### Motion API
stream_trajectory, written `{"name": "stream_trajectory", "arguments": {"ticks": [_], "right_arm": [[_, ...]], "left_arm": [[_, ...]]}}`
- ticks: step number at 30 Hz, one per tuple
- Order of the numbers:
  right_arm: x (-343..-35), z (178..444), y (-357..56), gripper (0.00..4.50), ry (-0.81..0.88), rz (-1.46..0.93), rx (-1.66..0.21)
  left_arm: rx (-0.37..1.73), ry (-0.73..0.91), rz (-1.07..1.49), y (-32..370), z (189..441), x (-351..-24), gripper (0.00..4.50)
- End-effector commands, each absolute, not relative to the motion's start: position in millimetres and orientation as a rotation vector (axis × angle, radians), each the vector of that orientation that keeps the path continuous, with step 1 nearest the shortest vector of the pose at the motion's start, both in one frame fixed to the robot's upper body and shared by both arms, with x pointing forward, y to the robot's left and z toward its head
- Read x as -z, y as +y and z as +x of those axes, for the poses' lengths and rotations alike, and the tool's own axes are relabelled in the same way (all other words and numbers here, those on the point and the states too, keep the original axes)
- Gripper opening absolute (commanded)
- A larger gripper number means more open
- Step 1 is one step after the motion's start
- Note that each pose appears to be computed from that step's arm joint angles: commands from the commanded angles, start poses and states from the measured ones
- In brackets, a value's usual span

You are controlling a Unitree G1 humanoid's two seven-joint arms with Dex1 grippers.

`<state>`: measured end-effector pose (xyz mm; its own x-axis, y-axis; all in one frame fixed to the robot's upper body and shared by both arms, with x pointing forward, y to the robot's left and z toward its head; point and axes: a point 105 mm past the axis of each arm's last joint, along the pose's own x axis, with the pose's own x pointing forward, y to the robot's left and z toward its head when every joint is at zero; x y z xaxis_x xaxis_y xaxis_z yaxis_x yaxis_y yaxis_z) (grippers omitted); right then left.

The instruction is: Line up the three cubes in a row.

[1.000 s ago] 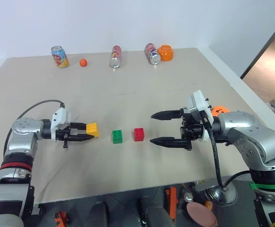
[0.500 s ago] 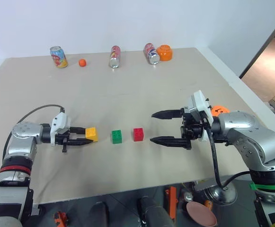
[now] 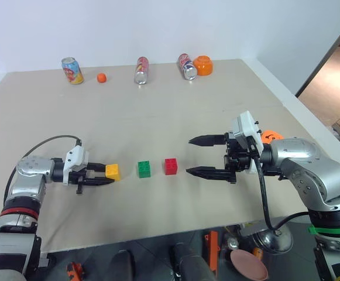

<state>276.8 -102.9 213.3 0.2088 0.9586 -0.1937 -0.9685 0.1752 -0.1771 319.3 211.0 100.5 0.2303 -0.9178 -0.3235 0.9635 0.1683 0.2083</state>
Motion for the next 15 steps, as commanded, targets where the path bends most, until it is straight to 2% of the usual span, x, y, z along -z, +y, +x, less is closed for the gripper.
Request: {"name": "stream_trajectory", "arguments": {"ticks": [1, 2, 3, 4, 6, 7, 10, 15], "right_arm": [[-224.9, 276.3, -103.1, 4.35, -0.010, -0.310, -1.363], [-225.2, 276.5, -103.0, 4.35, -0.011, -0.310, -1.362], [-225.6, 276.7, -103.0, 4.35, -0.012, -0.311, -1.362], [-225.9, 276.8, -103.1, 4.35, -0.012, -0.311, -1.361], [-226.8, 277.2, -103.4, 4.35, -0.013, -0.313, -1.361], [-227.4, 277.5, -103.5, 4.35, -0.015, -0.315, -1.360], [-229.5, 278.8, -103.5, 4.35, -0.019, -0.318, -1.360], [-232.9, 281.8, -102.0, 4.35, -0.027, -0.325, -1.373]], "left_arm": [[1.349, 0.136, 0.433, 210.1, 318.8, -94.9, 1.29], [1.354, 0.150, 0.435, 210.1, 318.3, -92.3, 1.29], [1.359, 0.166, 0.432, 210.3, 317.7, -90.2, 2.09], [1.362, 0.176, 0.430, 210.4, 317.5, -89.0, 2.55], [1.350, 0.159, 0.422, 209.8, 319.8, -91.2, 3.09], [1.341, 0.146, 0.430, 209.8, 321.1, -92.5, 3.53], [1.315, 0.117, 0.470, 210.5, 324.3, -95.1, 4.48], [1.309, 0.126, 0.478, 218.5, 324.3, -100.6, 4.48]]}}
